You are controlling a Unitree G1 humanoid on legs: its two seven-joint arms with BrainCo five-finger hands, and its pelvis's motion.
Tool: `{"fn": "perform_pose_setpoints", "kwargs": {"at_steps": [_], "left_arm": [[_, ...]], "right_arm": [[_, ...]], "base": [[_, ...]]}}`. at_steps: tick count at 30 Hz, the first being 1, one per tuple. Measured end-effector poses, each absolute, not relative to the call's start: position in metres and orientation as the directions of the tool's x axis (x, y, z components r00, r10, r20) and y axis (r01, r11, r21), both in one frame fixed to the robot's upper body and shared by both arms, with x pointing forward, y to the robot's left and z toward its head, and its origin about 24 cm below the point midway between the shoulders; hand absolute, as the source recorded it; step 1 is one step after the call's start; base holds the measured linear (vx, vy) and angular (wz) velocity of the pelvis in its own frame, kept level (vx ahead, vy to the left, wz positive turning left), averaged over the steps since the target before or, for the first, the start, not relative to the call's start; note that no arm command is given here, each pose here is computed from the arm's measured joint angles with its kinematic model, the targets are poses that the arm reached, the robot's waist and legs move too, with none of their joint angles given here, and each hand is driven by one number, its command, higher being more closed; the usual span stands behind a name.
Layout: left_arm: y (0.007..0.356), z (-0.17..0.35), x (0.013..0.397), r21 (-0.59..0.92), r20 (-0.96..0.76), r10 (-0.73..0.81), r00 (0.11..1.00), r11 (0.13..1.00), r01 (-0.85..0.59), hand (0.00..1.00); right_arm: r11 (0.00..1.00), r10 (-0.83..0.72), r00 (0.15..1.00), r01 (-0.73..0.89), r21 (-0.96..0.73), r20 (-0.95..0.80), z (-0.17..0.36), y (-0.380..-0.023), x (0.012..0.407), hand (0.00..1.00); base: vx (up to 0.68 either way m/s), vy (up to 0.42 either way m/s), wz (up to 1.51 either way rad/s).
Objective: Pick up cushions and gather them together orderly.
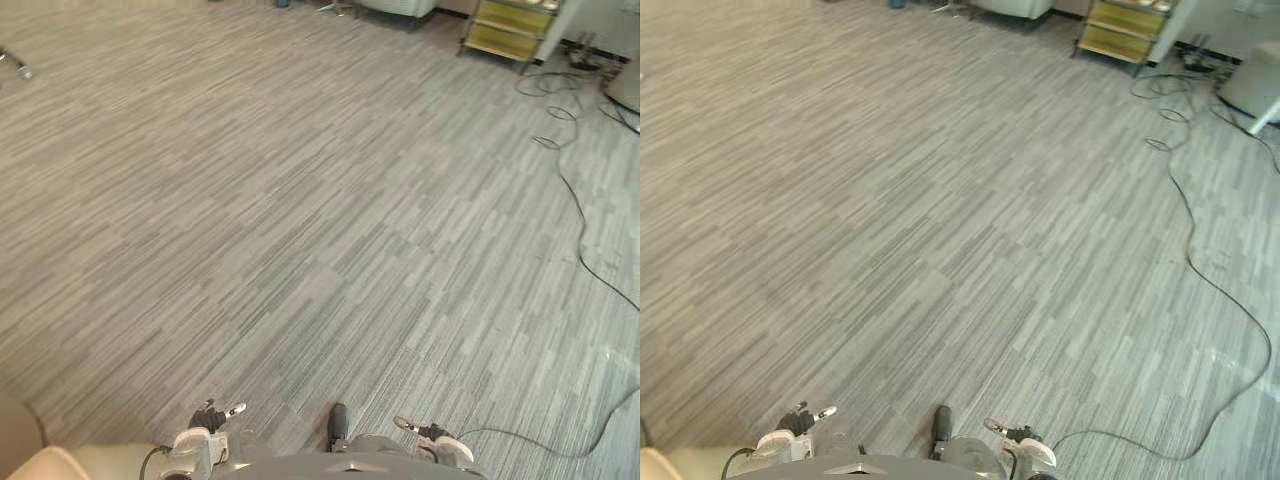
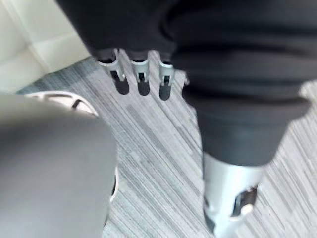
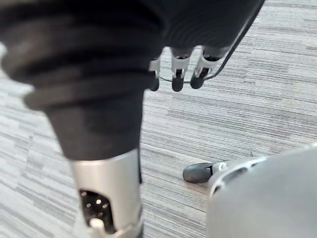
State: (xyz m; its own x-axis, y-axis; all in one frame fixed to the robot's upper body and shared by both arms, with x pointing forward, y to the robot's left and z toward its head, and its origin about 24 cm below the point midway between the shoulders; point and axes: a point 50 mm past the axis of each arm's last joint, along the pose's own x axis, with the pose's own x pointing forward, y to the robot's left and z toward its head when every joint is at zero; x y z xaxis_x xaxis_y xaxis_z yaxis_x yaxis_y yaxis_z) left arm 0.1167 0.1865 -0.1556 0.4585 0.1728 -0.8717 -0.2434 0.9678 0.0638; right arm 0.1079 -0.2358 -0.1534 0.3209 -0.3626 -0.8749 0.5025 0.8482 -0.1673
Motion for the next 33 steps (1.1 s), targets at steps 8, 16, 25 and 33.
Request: {"fn": "perform_pose_setpoints", "kwargs": {"at_steps": [8, 16, 25, 33], "left_arm": [[0.177, -0.155, 0.117, 0.034, -0.869, 0.159, 0.468, 0.964, -0.264, 0.0], [0.206, -0.164, 0.07, 0.133, -0.912, 0.241, 0.332, 0.939, -0.318, 0.0], [0.208, -0.161, 0.085, 0.127, -0.9, 0.233, 0.369, 0.949, -0.289, 0.0], [0.192, -0.157, 0.115, 0.061, -0.883, 0.191, 0.429, 0.952, -0.299, 0.0]], "right_arm": [[0.829, -0.391, 0.372, 0.54, -0.146, -0.842, -0.145, -0.244, 0.12, 0.0], [0.831, -0.348, 0.335, 0.543, -0.123, -0.875, -0.155, -0.221, 0.102, 0.0], [0.846, -0.33, 0.39, 0.525, -0.087, -0.859, -0.151, -0.219, 0.119, 0.0], [0.823, -0.363, 0.414, 0.563, -0.079, -0.835, -0.144, -0.231, 0.135, 0.0]], "base": [[0.05, 0.059, -0.83], [0.28, 0.066, -0.48], [0.44, -0.021, -0.28], [0.55, -0.261, 0.15]]}}
